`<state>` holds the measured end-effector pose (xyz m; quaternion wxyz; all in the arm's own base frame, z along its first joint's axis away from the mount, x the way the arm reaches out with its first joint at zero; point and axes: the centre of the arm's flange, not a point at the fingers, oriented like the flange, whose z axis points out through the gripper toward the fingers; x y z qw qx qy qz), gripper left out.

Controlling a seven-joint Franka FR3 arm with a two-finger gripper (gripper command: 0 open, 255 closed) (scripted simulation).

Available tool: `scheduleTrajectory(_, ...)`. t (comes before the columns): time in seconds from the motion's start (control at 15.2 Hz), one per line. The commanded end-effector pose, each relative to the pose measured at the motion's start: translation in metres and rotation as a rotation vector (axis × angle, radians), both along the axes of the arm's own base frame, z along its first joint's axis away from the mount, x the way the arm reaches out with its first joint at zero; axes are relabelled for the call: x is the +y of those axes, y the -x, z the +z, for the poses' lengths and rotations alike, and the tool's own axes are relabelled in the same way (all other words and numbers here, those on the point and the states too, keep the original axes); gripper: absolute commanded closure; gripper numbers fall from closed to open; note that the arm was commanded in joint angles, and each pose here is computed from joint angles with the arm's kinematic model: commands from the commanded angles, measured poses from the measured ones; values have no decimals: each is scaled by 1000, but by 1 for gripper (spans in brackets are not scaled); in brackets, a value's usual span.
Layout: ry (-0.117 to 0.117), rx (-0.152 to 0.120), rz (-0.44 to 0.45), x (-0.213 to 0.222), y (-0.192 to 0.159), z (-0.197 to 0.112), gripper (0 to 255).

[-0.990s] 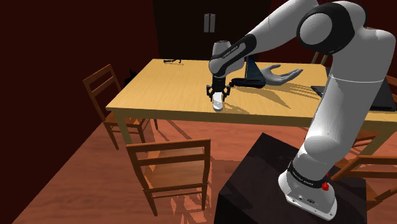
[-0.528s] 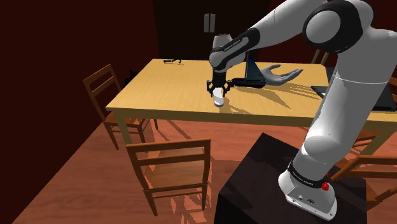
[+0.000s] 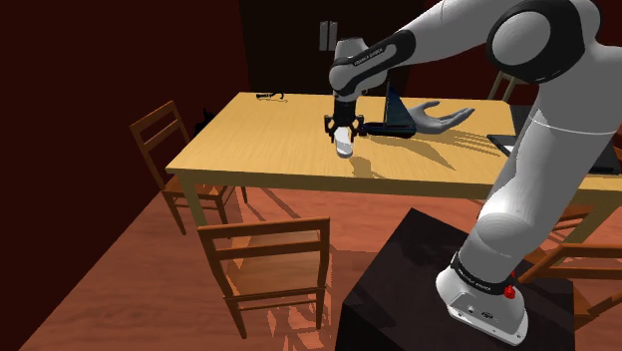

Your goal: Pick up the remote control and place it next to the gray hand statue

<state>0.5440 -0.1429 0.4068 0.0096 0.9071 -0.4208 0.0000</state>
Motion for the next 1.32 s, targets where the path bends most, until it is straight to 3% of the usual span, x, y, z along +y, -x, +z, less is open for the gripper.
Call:
scheduleTrajectory(0.0,0,0,0,0,-1,11,255)
scheduleTrajectory(1.25,0,0,0,0,-1,112,255)
